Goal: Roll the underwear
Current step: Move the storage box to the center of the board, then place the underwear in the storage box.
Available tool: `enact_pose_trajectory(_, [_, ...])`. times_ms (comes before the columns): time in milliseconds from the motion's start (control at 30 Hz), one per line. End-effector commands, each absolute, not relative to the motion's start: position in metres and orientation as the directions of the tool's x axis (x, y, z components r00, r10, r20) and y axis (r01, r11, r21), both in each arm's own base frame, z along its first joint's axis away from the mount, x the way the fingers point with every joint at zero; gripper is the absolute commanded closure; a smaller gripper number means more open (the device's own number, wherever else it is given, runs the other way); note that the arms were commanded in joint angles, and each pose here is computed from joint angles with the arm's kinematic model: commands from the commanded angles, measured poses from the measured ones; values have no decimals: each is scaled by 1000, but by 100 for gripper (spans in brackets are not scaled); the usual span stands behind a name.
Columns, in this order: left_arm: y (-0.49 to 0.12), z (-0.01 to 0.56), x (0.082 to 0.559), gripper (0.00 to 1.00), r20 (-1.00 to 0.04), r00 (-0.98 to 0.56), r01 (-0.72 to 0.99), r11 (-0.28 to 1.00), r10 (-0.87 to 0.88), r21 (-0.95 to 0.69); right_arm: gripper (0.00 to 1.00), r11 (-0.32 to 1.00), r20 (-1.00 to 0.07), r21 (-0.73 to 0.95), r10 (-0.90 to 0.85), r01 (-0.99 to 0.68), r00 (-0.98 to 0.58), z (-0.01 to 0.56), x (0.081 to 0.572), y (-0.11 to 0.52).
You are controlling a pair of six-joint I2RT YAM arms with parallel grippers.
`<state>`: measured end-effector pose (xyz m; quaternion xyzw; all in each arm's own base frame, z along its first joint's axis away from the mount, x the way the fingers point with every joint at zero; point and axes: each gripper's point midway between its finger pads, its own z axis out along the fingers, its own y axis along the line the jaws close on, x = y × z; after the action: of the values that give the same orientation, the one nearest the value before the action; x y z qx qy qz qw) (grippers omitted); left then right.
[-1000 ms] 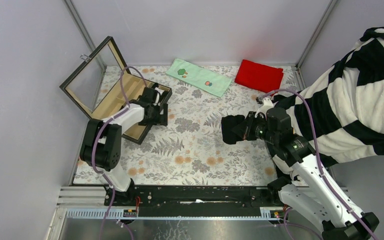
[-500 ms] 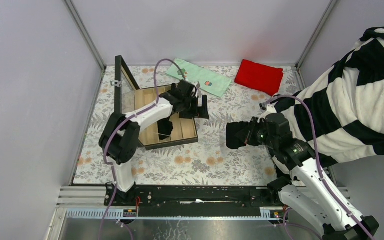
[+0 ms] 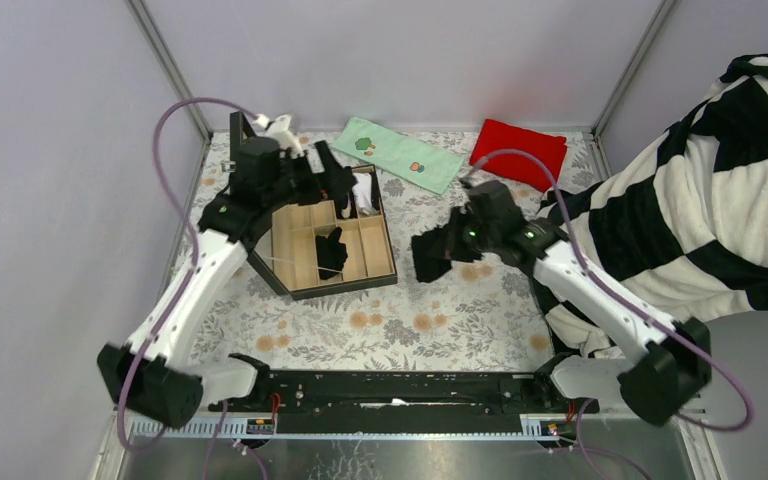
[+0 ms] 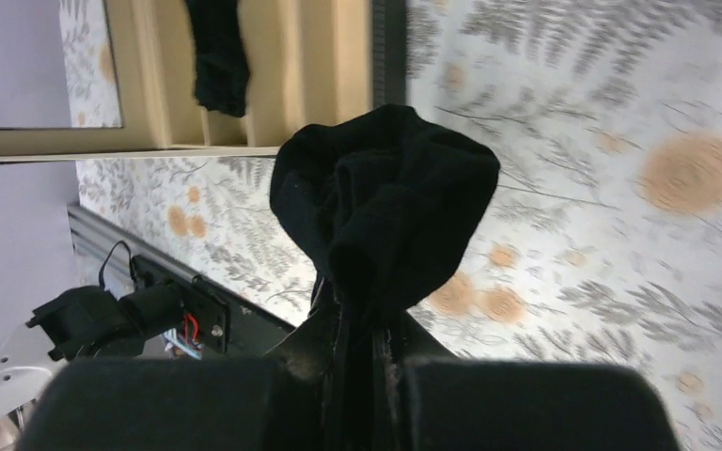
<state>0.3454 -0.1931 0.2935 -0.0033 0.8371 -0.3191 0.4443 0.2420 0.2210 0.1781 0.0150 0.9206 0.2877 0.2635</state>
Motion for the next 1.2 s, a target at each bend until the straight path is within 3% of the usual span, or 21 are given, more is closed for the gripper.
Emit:
enact_pose_trajectory(0, [-148, 291, 324, 1, -786, -554, 212, 867, -274, -451, 100, 814, -518, 527, 78, -246, -852, 200, 262, 278])
enact_pose_trajectory(100, [-119, 302, 302, 1, -847, -478, 191, 914, -232, -358, 100, 829, -485, 491, 6, -267, -875, 176, 292, 328])
enact_pose_trajectory(300, [-108, 300, 294, 1, -857, -469, 171, 929, -216, -327, 100, 833, -459, 469, -53, -293, -887, 156, 310, 365])
enact_pose_trajectory(1167, [-108, 296, 294, 1, -856, -473, 170, 931, -210, -323, 100, 864, -381, 455, -30, -216, -924, 95, 336, 405])
